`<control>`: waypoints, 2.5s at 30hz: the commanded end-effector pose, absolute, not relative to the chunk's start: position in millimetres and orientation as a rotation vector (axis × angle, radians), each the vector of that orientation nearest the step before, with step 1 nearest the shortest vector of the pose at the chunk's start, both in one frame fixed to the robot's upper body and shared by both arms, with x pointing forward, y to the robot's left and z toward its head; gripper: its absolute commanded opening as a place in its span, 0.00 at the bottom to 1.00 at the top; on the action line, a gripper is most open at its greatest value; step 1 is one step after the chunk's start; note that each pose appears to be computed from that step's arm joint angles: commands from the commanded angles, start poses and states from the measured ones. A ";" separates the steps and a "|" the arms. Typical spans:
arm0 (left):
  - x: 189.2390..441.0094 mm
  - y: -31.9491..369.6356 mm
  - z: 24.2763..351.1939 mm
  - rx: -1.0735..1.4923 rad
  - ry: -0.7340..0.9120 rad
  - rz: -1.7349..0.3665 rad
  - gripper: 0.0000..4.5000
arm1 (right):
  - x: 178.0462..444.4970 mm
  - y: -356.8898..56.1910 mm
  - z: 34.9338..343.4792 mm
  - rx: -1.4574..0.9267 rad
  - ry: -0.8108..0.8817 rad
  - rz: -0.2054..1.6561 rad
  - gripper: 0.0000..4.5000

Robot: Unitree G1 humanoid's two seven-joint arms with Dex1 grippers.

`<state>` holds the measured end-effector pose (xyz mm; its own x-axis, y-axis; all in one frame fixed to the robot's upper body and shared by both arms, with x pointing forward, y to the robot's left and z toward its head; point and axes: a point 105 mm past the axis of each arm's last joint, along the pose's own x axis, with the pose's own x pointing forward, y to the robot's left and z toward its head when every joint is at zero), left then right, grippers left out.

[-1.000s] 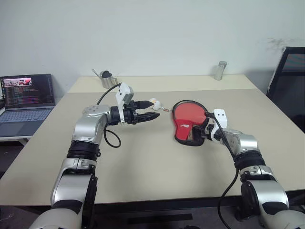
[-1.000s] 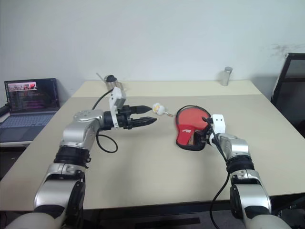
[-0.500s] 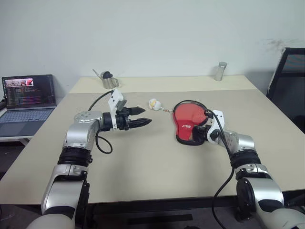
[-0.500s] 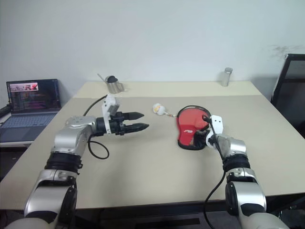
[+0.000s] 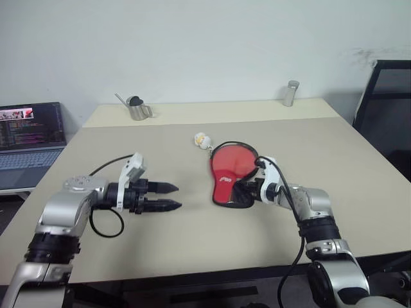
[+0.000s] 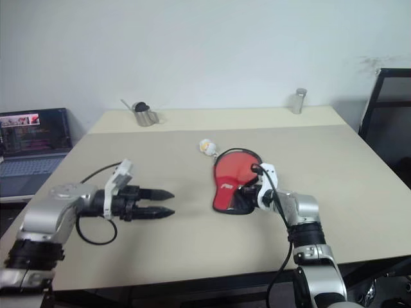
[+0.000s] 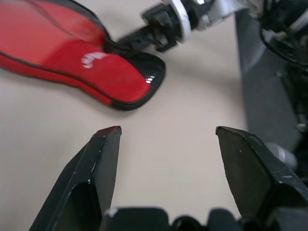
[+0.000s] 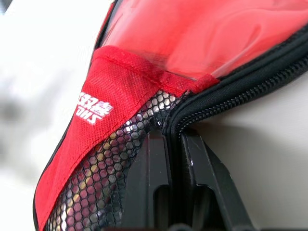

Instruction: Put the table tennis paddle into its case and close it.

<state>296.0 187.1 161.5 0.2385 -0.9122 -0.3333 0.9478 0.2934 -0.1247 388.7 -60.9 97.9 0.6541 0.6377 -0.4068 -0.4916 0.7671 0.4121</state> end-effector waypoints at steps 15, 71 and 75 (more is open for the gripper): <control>246.1 185.8 156.9 0.093 0.406 -1.341 0.76 | 317.1 -27.0 87.5 0.262 0.688 0.821 0.00; 284.5 170.9 183.8 0.207 0.206 -1.254 0.76 | 244.4 -93.6 104.7 0.404 0.600 0.433 0.73; 286.3 173.6 184.6 0.199 0.196 -1.228 0.76 | 237.5 -95.9 122.4 0.339 0.550 0.610 0.98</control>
